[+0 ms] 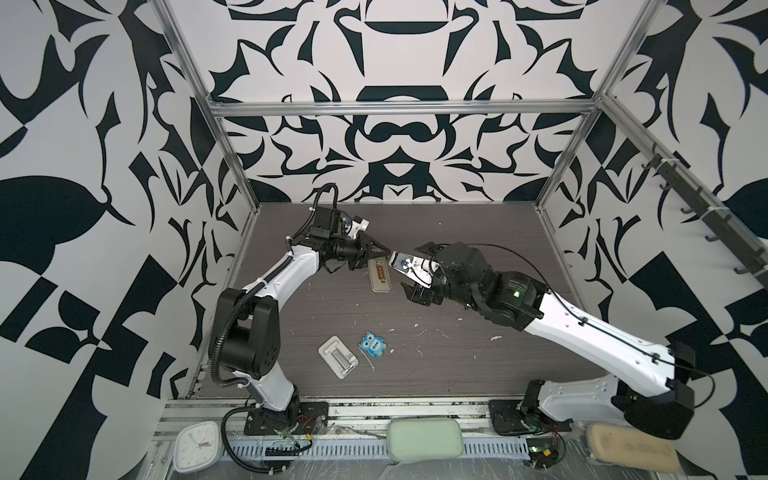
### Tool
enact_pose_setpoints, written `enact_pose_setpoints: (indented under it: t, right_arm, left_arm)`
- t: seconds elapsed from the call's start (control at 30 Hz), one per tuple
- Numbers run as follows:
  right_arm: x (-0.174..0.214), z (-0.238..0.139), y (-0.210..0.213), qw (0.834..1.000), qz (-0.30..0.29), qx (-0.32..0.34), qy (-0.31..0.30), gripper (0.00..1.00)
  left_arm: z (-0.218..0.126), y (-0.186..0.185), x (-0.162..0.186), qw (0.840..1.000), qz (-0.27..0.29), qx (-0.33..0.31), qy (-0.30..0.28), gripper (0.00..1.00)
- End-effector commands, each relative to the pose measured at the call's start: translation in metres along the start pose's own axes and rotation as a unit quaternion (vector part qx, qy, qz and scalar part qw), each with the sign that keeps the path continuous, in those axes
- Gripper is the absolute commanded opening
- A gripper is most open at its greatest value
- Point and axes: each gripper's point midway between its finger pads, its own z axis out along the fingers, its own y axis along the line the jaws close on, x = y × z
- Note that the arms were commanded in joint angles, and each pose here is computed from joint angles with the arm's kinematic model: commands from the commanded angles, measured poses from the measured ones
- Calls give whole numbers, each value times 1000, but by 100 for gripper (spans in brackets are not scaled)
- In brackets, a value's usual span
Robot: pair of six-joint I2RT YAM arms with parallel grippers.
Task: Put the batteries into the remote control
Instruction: 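Lift the right gripper away from the remote, dropping the cover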
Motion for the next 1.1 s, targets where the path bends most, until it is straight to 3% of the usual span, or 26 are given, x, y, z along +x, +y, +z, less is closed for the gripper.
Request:
enact_pose_setpoints:
  t: [0.0,0.23,0.4,0.57,0.77,0.97,1.07]
  right_arm:
    - [1,-10,-15,998,54,33,1,87]
    - [12,-21,-33,991,119,66,14,87]
    - [43,-25,-60,971,211,100,54,87]
    - [102,-22,-86,932,315,119,131,87]
    - [174,-12,-87,865,445,78,216,84]
    - [231,-2,-73,818,500,56,277,83]
    - [251,7,-63,803,511,40,304,82]
  left_arm:
    - [-9,-7,5,1000,19,-1,-15,0]
    - [-16,3,15,999,19,-18,-30,0]
    - [-23,8,24,998,24,-36,-42,0]
    - [-29,11,31,997,33,-50,-51,0]
    - [-32,9,37,996,39,-49,-58,0]
    - [-18,3,50,996,60,-53,-44,0]
    - [-5,2,54,996,62,-48,-37,0]
